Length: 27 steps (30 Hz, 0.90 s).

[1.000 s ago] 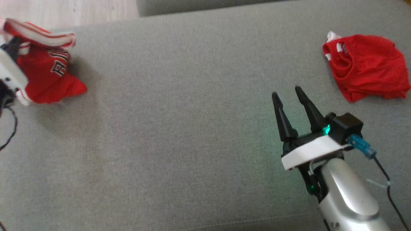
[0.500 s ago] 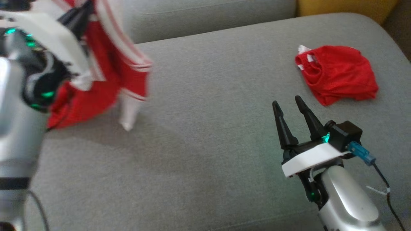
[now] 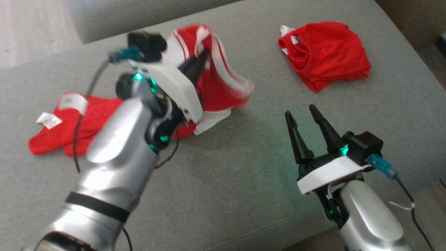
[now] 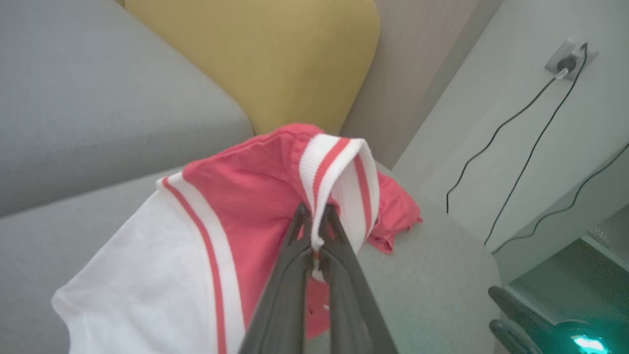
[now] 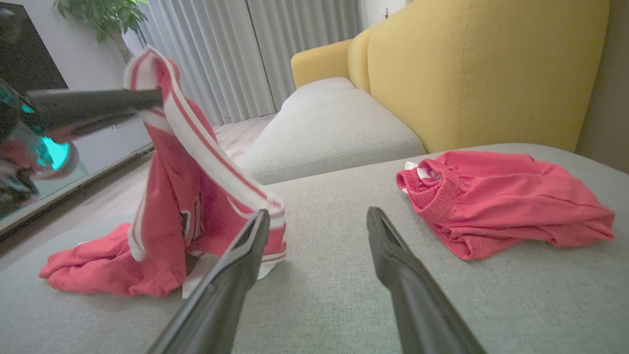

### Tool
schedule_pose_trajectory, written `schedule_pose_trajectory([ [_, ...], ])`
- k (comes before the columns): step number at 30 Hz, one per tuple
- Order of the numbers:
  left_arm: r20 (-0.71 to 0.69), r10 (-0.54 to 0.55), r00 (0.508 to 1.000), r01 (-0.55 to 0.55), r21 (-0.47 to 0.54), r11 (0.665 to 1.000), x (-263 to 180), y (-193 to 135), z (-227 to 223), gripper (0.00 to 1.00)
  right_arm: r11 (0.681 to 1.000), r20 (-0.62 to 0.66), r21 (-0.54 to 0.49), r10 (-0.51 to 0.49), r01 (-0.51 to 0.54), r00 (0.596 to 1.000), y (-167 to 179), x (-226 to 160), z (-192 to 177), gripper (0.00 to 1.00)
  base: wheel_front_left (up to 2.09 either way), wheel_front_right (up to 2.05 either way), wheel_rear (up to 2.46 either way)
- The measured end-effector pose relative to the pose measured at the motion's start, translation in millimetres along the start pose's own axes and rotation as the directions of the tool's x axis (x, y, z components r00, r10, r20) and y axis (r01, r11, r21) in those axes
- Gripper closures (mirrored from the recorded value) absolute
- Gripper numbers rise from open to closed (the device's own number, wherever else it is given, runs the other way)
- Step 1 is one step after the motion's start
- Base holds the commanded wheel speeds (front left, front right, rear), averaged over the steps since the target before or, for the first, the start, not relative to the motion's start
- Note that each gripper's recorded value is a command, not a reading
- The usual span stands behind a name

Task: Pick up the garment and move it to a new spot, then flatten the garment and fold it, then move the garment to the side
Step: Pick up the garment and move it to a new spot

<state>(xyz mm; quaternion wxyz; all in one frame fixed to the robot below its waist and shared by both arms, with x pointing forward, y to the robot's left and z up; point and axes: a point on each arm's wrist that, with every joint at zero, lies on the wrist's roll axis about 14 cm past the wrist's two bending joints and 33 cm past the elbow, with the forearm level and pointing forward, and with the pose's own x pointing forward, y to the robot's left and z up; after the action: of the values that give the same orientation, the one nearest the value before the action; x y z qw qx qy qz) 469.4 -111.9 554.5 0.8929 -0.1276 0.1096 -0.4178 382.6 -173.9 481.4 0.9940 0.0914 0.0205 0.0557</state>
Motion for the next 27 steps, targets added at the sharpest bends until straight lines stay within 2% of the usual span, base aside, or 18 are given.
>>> schedule_pose_trajectory([
  [4, -0.112, -0.024, 0.993, 0.023, -0.011, 1.000, 11.7, -2.9, -57.5, 1.00, 1.000, -0.026, 0.001, -0.008, 0.008, 1.000, -1.2, -3.0, -8.0, 0.00, 0.00, 0.00, 0.00],
  [5, -0.140, -0.019, 0.990, 0.017, -0.015, 1.000, 12.4, -0.6, -69.7, 0.93, 1.000, -0.025, 0.005, -0.009, 0.009, 1.000, -1.1, -1.9, -7.4, 0.00, 0.00, 0.00, 0.00],
  [6, -0.168, -0.015, 0.986, 0.013, -0.012, 1.000, 12.9, 1.2, -81.3, 0.38, 1.000, -0.021, 0.004, -0.010, 0.010, 1.000, -1.3, -0.3, -5.8, 0.00, 0.00, 0.00, 0.00],
  [7, -0.192, -0.015, 0.981, 0.014, -0.004, 1.000, 12.9, 2.5, -90.7, 0.00, 1.000, -0.018, 0.002, -0.010, 0.010, 1.000, -1.5, 1.5, -4.2, 0.00, 0.00, 0.00, 0.00],
  [12, -0.192, -0.010, 0.981, 0.012, 0.008, 1.000, 12.4, 5.3, -98.6, 0.00, 1.000, -0.016, 0.007, -0.013, 0.013, 1.000, -2.8, 6.7, -3.8, 0.00, 0.00, 0.00, 0.00],
  [19, 0.008, -0.002, 1.000, 0.002, 0.039, 0.999, 5.5, 7.3, -37.3, 0.00, 0.999, -0.001, 0.010, 0.035, -0.035, 0.999, 10.6, 17.5, 0.1, 0.00, 0.00, 0.00, 0.00],
  [22, 0.090, 0.042, 0.995, -0.047, 0.057, 0.997, -11.5, 24.3, -14.5, 0.00, 0.998, 0.012, 0.002, 0.065, -0.065, 0.998, 17.5, 22.8, 4.9, 0.00, 0.00, 0.00, 0.00],
  [24, 0.144, 0.107, 0.984, -0.119, 0.076, 0.990, -29.0, 46.3, 3.1, 0.00, 0.997, 0.021, 0.005, 0.082, -0.082, 0.996, 23.5, 26.0, 7.5, 0.00, 0.00, 0.00, 0.00],
  [27, 0.219, 0.234, 0.947, -0.259, 0.093, 0.961, -68.1, 87.5, 25.9, 0.00, 0.994, 0.013, 0.014, 0.106, -0.106, 0.994, 32.8, 24.8, 3.1, 0.00, 0.00, 0.00, 0.00],
])
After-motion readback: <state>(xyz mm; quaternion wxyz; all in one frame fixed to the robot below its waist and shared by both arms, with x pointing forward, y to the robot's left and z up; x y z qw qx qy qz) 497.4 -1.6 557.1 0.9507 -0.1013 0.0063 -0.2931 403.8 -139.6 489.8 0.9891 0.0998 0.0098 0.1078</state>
